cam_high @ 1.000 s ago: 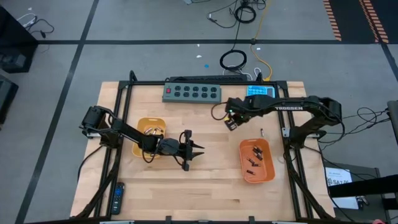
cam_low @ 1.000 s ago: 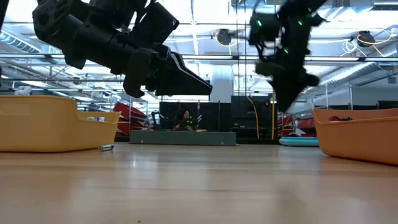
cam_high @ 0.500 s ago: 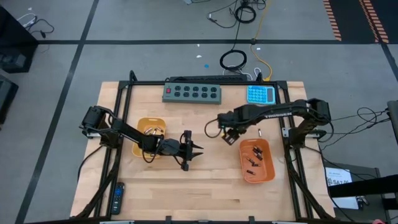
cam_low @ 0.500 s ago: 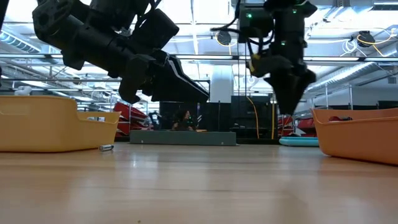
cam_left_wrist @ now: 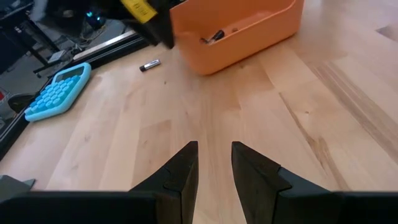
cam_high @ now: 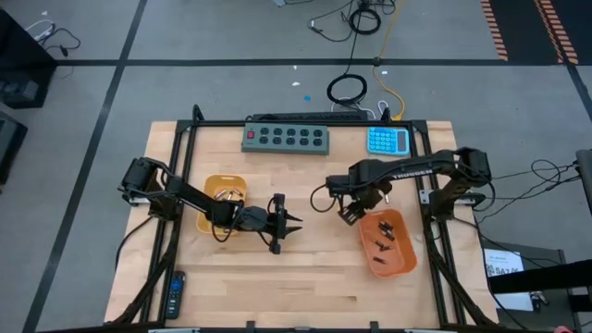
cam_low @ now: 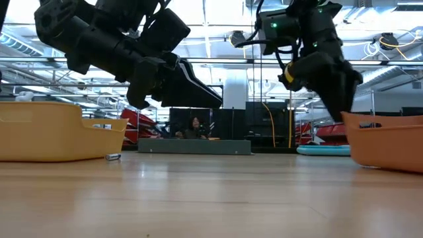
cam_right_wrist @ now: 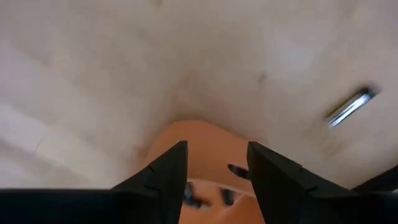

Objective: Sort batteries
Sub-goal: Put the silver battery into the yellow bin

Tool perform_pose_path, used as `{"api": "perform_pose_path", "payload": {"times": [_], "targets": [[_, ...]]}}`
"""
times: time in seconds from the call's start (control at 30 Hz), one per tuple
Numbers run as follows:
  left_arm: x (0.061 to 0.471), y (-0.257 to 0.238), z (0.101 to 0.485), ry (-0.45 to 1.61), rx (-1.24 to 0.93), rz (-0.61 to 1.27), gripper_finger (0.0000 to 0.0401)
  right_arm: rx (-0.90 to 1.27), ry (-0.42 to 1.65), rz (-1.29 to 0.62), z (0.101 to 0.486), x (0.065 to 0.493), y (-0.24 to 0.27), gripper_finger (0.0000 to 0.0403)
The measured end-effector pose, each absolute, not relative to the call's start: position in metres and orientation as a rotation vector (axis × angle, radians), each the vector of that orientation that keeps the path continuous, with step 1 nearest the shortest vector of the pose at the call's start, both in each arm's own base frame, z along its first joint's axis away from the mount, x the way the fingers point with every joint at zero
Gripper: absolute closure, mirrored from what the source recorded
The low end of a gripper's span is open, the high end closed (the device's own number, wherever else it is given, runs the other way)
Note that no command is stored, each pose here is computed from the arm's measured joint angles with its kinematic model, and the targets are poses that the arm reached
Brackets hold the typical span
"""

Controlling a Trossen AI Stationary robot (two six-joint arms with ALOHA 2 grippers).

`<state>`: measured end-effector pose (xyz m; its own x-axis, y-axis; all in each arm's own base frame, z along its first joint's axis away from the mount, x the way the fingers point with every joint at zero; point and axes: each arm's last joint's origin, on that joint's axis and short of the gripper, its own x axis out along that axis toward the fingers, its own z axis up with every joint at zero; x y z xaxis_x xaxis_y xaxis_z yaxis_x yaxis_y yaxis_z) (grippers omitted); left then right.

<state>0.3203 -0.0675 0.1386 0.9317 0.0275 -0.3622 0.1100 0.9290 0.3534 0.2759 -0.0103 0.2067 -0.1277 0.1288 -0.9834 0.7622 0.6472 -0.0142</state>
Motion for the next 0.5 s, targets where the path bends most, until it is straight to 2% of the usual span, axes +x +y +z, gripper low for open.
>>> {"api": "perform_pose_path", "payload": {"times": [0.17,0.33,0.5], "targets": [[0.320,-0.067,0.138,0.373,0.380,-0.043,0.0294,0.839,1.735,-0.567,0.208,0.271,0.000,0.0245],[0.320,-0.067,0.138,0.374,0.380,-0.042,0.0294,0.846,1.805,-0.568,0.209,0.266,0.008,0.0245],[0.320,-0.067,0.138,0.374,0.381,-0.039,0.0294,0.780,1.830,-0.754,0.211,0.257,-0.005,0.0245]]}}
